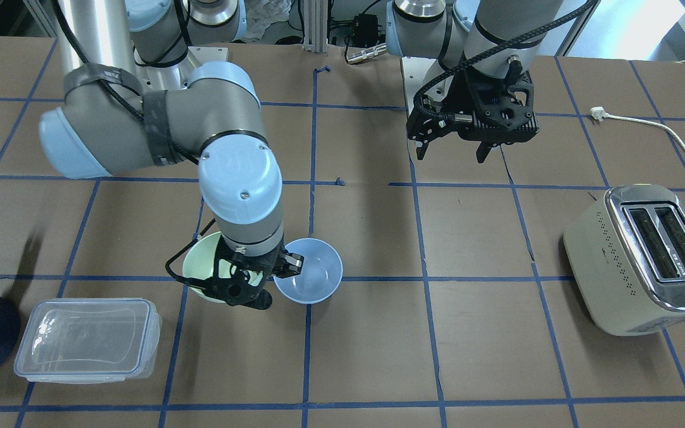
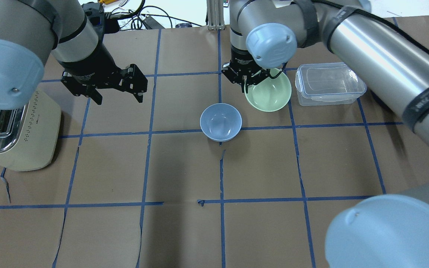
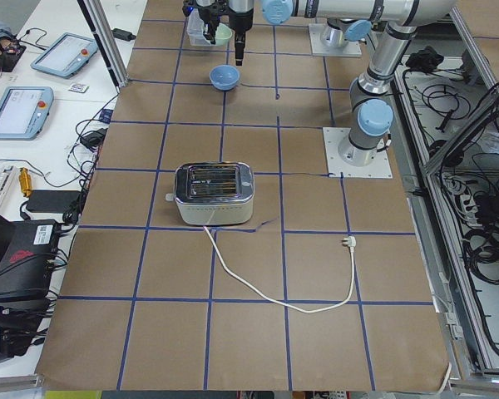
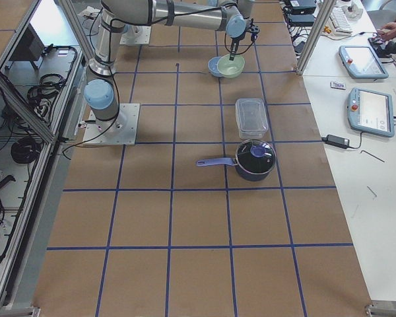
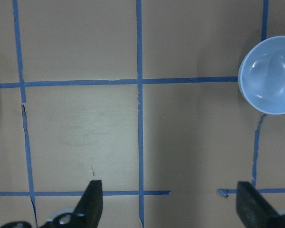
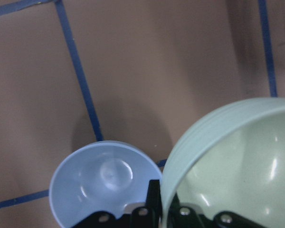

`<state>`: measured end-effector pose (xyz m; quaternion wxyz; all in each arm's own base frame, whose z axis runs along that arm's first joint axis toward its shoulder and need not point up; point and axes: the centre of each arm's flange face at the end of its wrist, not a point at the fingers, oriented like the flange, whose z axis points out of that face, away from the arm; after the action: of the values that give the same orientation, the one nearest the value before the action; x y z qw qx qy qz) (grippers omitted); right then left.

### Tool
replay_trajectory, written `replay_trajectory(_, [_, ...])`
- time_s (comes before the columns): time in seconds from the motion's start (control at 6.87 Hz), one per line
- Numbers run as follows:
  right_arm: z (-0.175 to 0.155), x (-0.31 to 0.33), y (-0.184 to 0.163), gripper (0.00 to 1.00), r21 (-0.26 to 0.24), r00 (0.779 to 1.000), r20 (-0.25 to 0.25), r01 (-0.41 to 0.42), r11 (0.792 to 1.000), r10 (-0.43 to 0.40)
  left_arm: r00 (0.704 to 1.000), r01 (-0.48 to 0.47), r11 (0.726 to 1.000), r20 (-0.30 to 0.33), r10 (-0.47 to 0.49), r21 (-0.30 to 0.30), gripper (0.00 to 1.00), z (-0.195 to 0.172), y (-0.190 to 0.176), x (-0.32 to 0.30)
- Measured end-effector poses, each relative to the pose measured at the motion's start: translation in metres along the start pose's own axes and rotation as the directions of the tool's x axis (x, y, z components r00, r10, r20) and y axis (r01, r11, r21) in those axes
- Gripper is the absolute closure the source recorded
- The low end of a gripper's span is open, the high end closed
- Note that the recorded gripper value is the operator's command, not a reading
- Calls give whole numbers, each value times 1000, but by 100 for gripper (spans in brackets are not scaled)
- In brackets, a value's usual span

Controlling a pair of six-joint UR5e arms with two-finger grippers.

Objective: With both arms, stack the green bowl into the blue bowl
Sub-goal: 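Release blue bowl with left gripper while right carries green bowl toward it, then lower the green bowl into the blue bowl with the right gripper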

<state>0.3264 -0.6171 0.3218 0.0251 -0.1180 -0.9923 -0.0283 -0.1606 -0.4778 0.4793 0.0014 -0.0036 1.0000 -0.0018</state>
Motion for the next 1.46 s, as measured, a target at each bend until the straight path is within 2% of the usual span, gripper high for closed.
replay_trajectory(0.29, [18, -53, 8, 100, 0, 1000, -3, -12, 1000, 12, 1000, 4, 1000, -5, -4, 6, 0, -1, -3, -1])
replay_trajectory(0.58, [27, -70, 14, 100, -13, 1000, -3, -20, 1000, 19, 1000, 5, 1000, -2, -5, 5, 0, 0, -1, -2])
replay_trajectory(1.02, [34, -77, 27, 100, -79, 999, -1, -35, 996, 35, 1000, 6, 1000, 0, -6, 6, 0, 0, -1, -3])
replay_trajectory(1.46, [43, -85, 34, 100, -121, 999, 11, -35, 992, 36, 1000, 7, 1000, 0, -7, 7, 0, -1, 0, -3])
